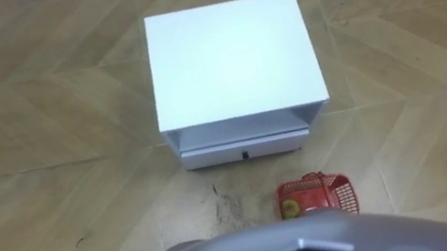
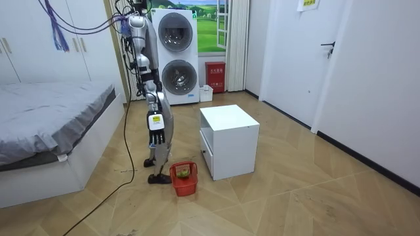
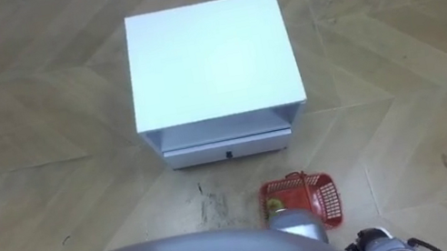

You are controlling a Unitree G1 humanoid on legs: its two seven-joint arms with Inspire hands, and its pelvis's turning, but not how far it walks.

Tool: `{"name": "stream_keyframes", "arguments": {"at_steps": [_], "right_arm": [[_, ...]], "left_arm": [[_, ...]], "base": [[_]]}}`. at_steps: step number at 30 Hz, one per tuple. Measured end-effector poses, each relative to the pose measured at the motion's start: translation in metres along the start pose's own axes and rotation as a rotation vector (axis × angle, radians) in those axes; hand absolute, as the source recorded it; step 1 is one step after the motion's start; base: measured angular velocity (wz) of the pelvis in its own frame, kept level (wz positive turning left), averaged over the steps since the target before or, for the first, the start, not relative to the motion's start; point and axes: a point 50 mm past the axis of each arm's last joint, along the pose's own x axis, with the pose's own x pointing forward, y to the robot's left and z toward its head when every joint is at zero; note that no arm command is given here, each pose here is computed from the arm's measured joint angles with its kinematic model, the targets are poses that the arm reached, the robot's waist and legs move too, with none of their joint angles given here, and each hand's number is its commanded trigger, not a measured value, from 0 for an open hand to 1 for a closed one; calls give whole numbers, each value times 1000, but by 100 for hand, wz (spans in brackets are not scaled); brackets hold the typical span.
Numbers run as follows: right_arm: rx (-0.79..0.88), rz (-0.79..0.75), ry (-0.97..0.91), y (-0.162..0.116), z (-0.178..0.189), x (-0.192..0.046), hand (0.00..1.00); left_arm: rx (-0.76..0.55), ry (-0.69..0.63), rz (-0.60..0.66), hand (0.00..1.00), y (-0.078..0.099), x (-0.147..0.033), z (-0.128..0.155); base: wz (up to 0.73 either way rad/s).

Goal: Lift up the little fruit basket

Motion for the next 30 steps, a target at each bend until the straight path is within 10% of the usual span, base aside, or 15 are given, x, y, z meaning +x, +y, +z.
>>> {"name": "stream_keyframes", "arguments": {"at_steps": [19, 30], "right_arm": [[182, -186, -324, -45, 90, -15, 0], [401, -343, -706, -81, 180, -65, 0]], "left_arm": [[-55, -179, 142, 0, 33, -3, 41], [-173, -214, 210, 0, 48, -3, 43]], "base": [[-3], [16]]}}
